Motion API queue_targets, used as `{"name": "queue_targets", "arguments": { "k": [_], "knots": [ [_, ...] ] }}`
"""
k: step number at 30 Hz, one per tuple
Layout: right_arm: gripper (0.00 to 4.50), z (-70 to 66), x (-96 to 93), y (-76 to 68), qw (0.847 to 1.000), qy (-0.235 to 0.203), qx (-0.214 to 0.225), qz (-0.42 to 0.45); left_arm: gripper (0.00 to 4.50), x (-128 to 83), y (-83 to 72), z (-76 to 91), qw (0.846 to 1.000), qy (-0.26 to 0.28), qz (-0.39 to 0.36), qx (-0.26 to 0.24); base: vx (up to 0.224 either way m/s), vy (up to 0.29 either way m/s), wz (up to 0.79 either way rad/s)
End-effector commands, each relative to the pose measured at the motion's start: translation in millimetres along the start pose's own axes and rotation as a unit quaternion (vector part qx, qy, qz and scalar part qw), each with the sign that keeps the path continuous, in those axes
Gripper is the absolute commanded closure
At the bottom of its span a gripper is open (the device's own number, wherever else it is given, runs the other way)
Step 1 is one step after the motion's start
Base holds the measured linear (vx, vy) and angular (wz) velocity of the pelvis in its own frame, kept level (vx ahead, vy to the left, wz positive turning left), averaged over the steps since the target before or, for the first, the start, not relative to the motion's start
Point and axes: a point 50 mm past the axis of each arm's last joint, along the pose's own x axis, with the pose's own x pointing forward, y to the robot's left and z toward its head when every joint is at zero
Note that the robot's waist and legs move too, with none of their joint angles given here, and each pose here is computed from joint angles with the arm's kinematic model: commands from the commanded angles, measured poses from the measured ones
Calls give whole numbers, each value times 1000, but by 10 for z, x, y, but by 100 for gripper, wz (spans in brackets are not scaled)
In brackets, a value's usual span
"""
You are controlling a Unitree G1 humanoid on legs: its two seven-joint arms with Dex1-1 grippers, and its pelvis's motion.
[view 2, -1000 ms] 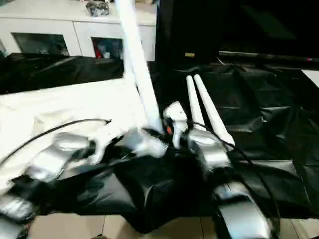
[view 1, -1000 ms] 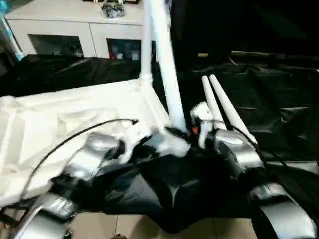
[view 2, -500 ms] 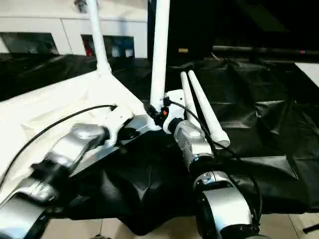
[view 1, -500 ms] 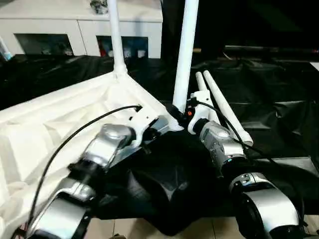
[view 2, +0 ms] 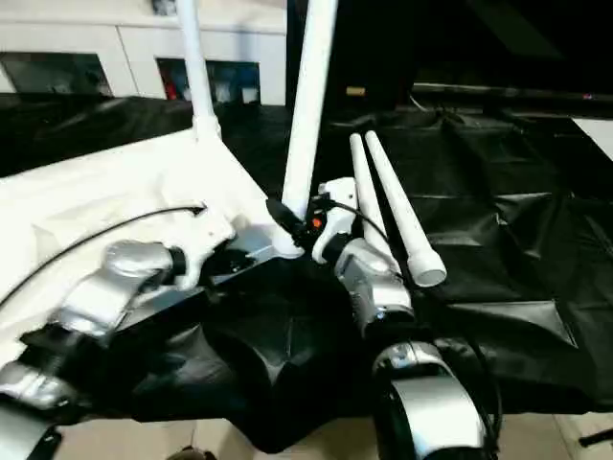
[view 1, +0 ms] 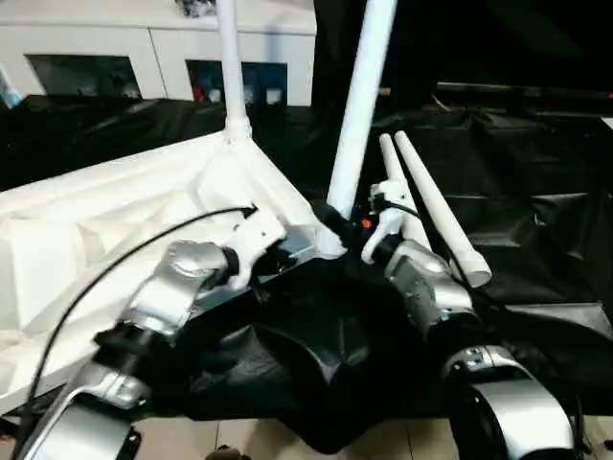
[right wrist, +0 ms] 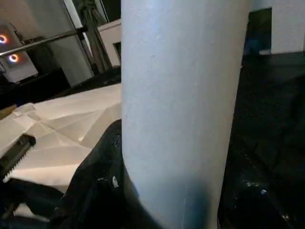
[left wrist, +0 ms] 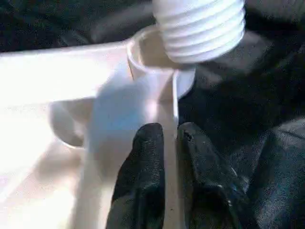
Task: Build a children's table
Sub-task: Insert table leg to table base
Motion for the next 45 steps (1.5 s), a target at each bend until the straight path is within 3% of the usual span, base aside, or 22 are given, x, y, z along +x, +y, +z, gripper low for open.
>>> {"name": "queue_targets", "arguments": {
  "k": [1,4,9,13,16,18,20,21,22,23,26,28,31,34,36,37,38,42,43,44,45],
  "knots": [
    [259,121,-7,-11,1000,-17,-14,11,354,-58,23,135,999,-38,8,1,0,0,0],
    [259,180,-37,-26,999,-23,-20,14,335,-167,110,272,996,-74,34,-20,0,0,0],
    [259,154,-88,12,998,0,-51,32,308,-231,464,481,975,-98,185,-74,0,0,0],
    [259,113,-93,35,998,12,-58,37,306,-176,508,630,968,-123,203,-81,0,0,0],
    [259,69,-88,62,996,31,-69,41,306,-21,409,907,968,-164,177,-74,0,0,0],
    [259,45,-88,78,995,45,-82,43,306,109,261,1139,968,-197,138,-64,0,0,0],
    [259,38,-91,83,994,50,-86,43,306,153,191,1226,968,-210,120,-61,0,0,0],
    [259,36,-96,80,994,52,-90,39,306,218,39,1357,968,-233,75,-56,0,0,0],
    [259,36,-96,80,994,52,-90,39,306,219,34,1361,968,-234,74,-55,0,0,0],
    [259,38,-101,74,994,53,-93,35,306,260,-134,1459,965,-256,24,-47,0,0,0],
    [259,42,-105,68,993,54,-96,34,306,274,-288,1525,959,-279,-24,-44,0,0,0],
    [259,47,-108,64,993,55,-97,33,306,272,-354,1533,955,-289,-45,-42,0,0,0],
    [259,57,-112,58,993,56,-99,32,306,273,-304,1492,957,-283,-25,-48,0,0,0],
    [259,89,-120,33,993,54,-103,24,306,180,-70,1400,958,-278,48,-48,0,0,0],
    [259,95,-122,29,993,53,-103,23,306,159,-38,1390,957,-279,58,-49,0,0,0],
    [259,129,-127,-3,993,47,-104,12,306,92,58,1342,957,-273,85,-47,0,0,0],
    [259,160,-132,-33,994,42,-106,2,278,64,104,1276,961,-257,93,-44,0,0,0],
    [259,291,-158,-178,992,24,-112,-48,252,69,153,860,987,-135,74,-39,0,0,0],
    [259,293,-159,-183,992,24,-112,-49,252,72,151,847,988,-132,73,-40,0,0,0],
    [259,348,-194,-275,990,26,-115,-72,236,144,87,603,993,-81,35,-74,0,0,0],
    [259,356,-200,-289,990,26,-115,-75,224,161,74,569,993,-76,28,-83,0,0,0]
  ]
}}
